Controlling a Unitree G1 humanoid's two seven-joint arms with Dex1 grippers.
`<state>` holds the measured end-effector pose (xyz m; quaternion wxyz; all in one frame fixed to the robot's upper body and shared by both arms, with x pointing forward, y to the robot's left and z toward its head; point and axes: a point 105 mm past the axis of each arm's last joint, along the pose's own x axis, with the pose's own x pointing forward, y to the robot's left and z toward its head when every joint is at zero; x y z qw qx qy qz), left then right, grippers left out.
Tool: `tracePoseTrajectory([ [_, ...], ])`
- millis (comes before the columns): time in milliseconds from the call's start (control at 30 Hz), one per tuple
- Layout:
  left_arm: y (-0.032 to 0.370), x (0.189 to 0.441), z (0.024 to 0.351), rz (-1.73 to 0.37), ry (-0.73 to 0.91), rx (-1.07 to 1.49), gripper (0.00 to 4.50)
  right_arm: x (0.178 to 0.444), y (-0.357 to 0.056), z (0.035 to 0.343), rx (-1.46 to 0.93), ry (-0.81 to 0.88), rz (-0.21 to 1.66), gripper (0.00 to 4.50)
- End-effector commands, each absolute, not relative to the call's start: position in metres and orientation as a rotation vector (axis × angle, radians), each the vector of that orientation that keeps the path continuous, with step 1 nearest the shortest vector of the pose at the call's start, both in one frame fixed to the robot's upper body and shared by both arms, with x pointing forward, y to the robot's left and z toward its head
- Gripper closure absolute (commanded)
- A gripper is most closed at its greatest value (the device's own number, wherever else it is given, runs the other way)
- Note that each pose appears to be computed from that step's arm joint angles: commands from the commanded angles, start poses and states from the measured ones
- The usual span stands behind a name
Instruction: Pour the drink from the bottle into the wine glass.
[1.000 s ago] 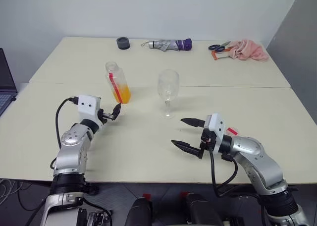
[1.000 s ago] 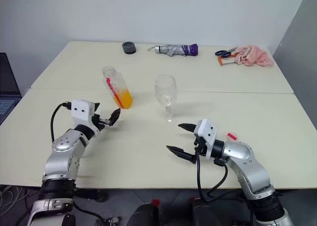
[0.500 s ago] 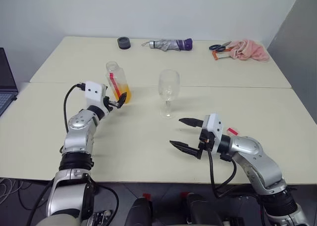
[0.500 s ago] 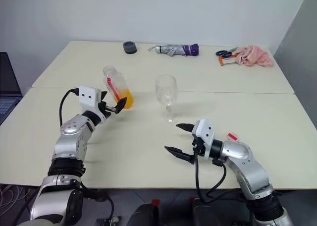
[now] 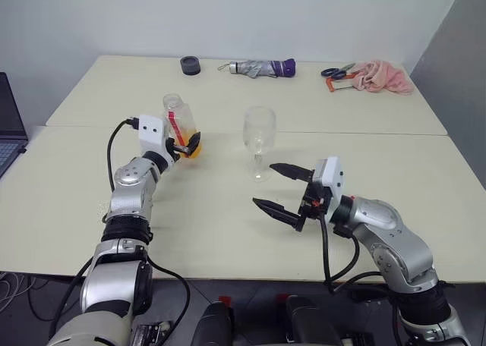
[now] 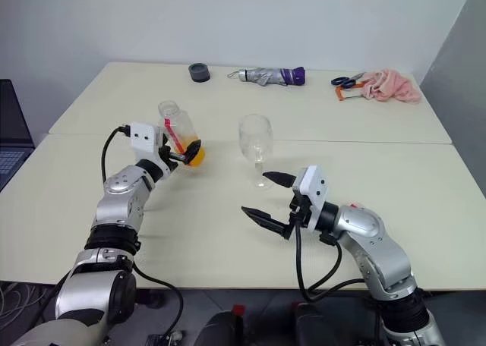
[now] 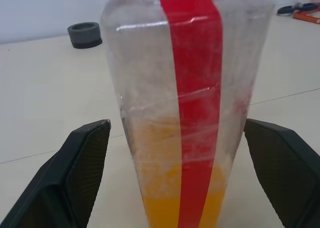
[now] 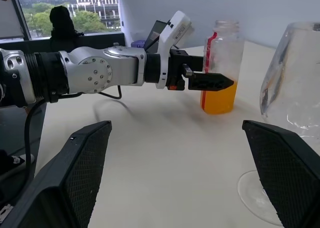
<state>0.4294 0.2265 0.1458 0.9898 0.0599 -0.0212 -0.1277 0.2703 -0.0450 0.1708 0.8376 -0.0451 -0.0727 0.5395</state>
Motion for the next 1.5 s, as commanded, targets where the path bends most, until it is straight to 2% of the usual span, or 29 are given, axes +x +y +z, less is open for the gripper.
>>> tracePoseTrajectory([
  [33, 0.222, 0.434, 0.168, -0.272, -0.116, 0.106, 0.0, 0.265, -0.042, 0.185, -0.1, -0.214, 1.152, 0.03],
  [133, 0.22, 0.435, 0.169, -0.277, -0.118, 0.096, 0.59, 0.265, -0.042, 0.185, -0.104, -0.214, 1.152, 0.0],
  [333, 0.22, 0.436, 0.171, -0.283, -0.12, 0.088, 2.4, 0.265, -0.042, 0.183, -0.108, -0.212, 1.149, 0.0],
  [400, 0.22, 0.436, 0.171, -0.284, -0.121, 0.087, 2.75, 0.265, -0.042, 0.183, -0.11, -0.212, 1.147, 0.0],
  [633, 0.188, 0.428, 0.197, -0.398, -0.204, 0.162, 2.79, 0.27, -0.053, 0.193, -0.09, -0.238, 1.06, 0.0],
  [767, 0.171, 0.417, 0.227, -0.43, -0.317, 0.292, 2.79, 0.272, -0.063, 0.201, -0.099, -0.262, 0.987, 0.0],
  [1033, 0.153, 0.404, 0.26, -0.47, -0.474, 0.546, 2.79, 0.281, -0.068, 0.219, -0.091, -0.339, 0.875, 0.0],
  [1233, 0.14, 0.406, 0.265, -0.525, -0.522, 0.734, 2.79, 0.284, -0.062, 0.219, -0.105, -0.306, 0.932, 0.0],
  [1500, 0.127, 0.415, 0.264, -0.563, -0.543, 0.921, 2.79, 0.293, -0.062, 0.212, -0.137, -0.268, 0.887, 0.0],
])
